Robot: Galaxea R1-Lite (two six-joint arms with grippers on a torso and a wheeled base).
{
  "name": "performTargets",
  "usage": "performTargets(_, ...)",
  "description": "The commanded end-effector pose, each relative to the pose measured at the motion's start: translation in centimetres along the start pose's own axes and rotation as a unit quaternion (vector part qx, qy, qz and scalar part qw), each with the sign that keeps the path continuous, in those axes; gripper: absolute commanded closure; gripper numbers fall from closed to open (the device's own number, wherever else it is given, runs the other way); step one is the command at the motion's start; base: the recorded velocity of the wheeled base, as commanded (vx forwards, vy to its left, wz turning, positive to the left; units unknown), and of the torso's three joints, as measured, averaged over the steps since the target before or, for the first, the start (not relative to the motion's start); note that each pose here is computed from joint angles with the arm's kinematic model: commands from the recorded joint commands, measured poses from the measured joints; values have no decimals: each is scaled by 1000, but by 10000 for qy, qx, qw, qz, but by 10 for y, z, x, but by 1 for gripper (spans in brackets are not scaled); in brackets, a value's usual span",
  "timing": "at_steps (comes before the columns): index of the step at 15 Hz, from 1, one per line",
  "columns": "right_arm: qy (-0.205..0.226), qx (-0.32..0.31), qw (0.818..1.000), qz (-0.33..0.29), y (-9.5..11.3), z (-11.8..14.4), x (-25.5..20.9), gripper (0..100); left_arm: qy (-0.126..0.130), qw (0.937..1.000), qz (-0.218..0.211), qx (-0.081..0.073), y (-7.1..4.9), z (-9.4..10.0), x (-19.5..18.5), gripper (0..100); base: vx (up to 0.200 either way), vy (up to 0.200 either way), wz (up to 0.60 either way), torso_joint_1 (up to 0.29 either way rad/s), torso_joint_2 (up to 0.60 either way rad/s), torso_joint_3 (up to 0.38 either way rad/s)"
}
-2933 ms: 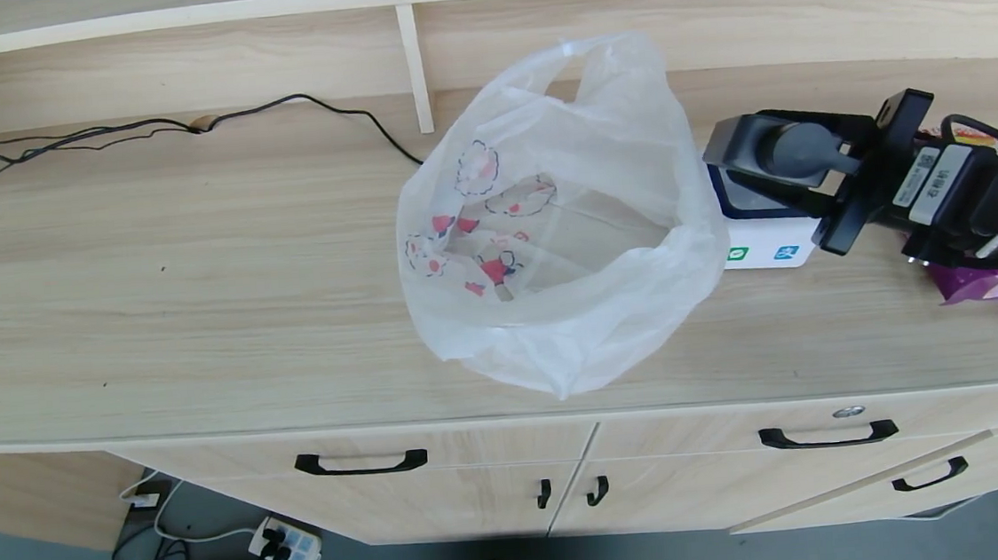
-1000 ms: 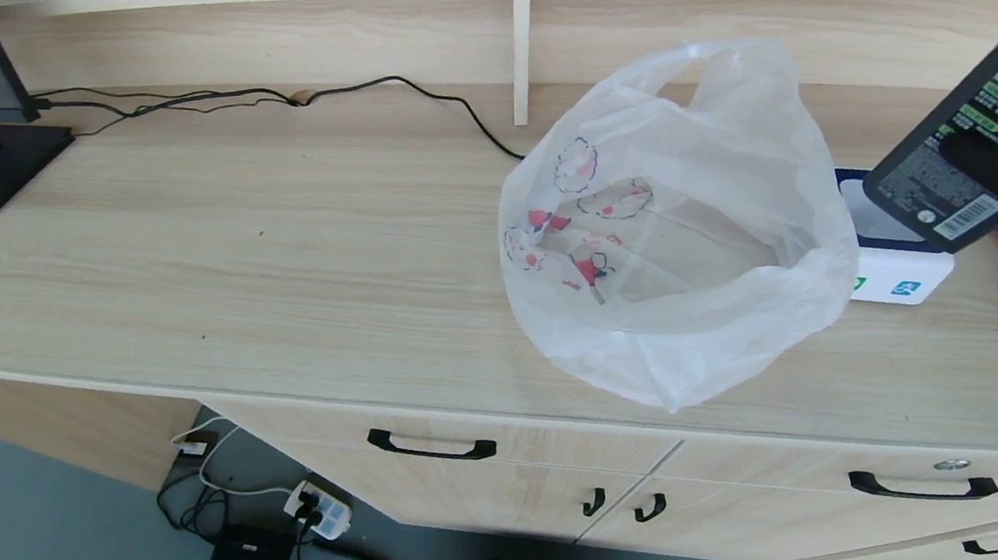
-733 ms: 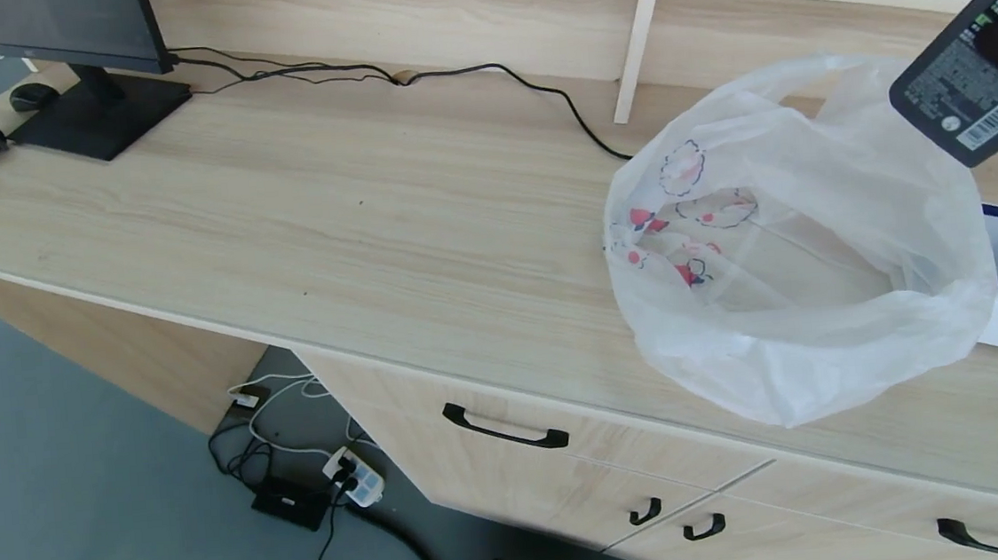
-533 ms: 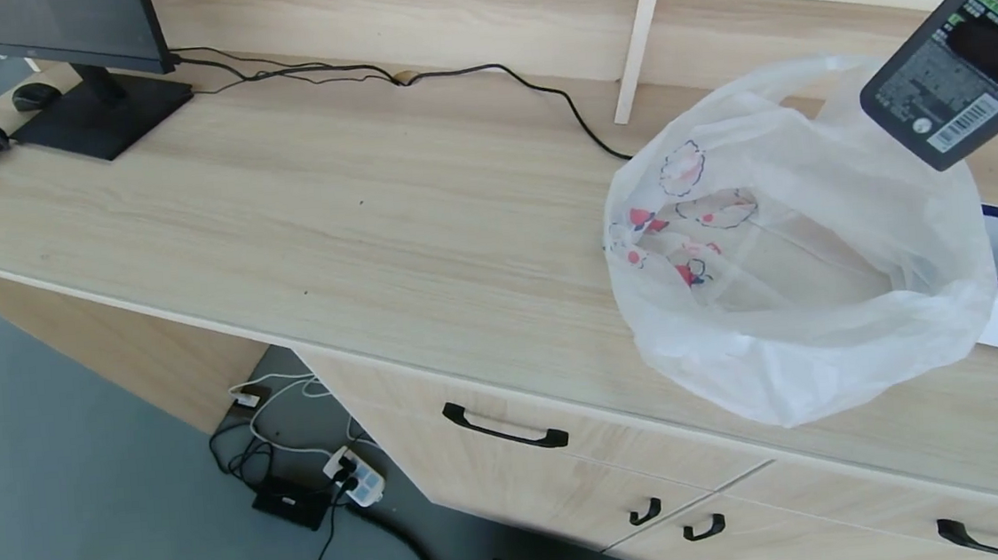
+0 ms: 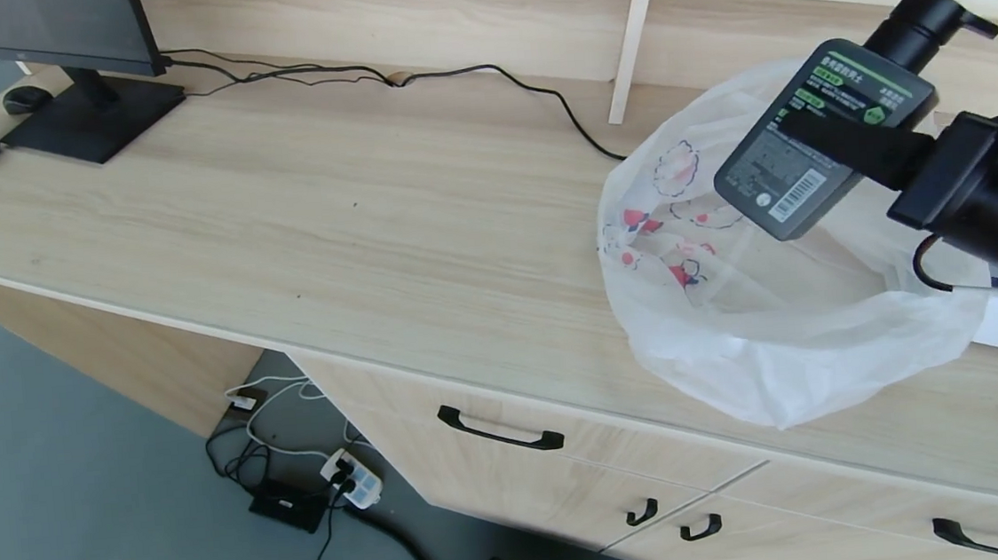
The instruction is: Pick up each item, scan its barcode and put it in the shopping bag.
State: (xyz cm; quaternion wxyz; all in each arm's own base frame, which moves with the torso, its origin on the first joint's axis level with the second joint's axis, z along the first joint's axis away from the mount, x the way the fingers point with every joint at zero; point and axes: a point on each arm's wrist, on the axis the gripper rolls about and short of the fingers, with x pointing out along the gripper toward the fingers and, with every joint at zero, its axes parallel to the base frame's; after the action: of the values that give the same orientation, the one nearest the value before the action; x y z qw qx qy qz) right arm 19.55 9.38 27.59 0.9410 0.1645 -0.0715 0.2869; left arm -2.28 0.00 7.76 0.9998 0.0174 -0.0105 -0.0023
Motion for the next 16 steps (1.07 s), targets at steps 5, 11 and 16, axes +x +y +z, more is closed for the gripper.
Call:
performTargets(5, 238, 1091, 9916, -651, -18, -27, 42, 100, 5, 10000, 1, 2, 0, 0, 0, 0, 0, 0, 0, 0, 0, 0)
performTargets(11, 625, 1206, 9848, -1081, -37, -53, 43, 100, -3, 10000, 2, 2, 0, 0, 0, 0, 0, 0, 0, 0, 0, 0)
performTargets(16, 767, 1010, 9809, -1477, -49, -68, 49, 100, 5, 10000, 1, 2, 0, 0, 0, 0, 0, 0, 0, 0, 0, 0)
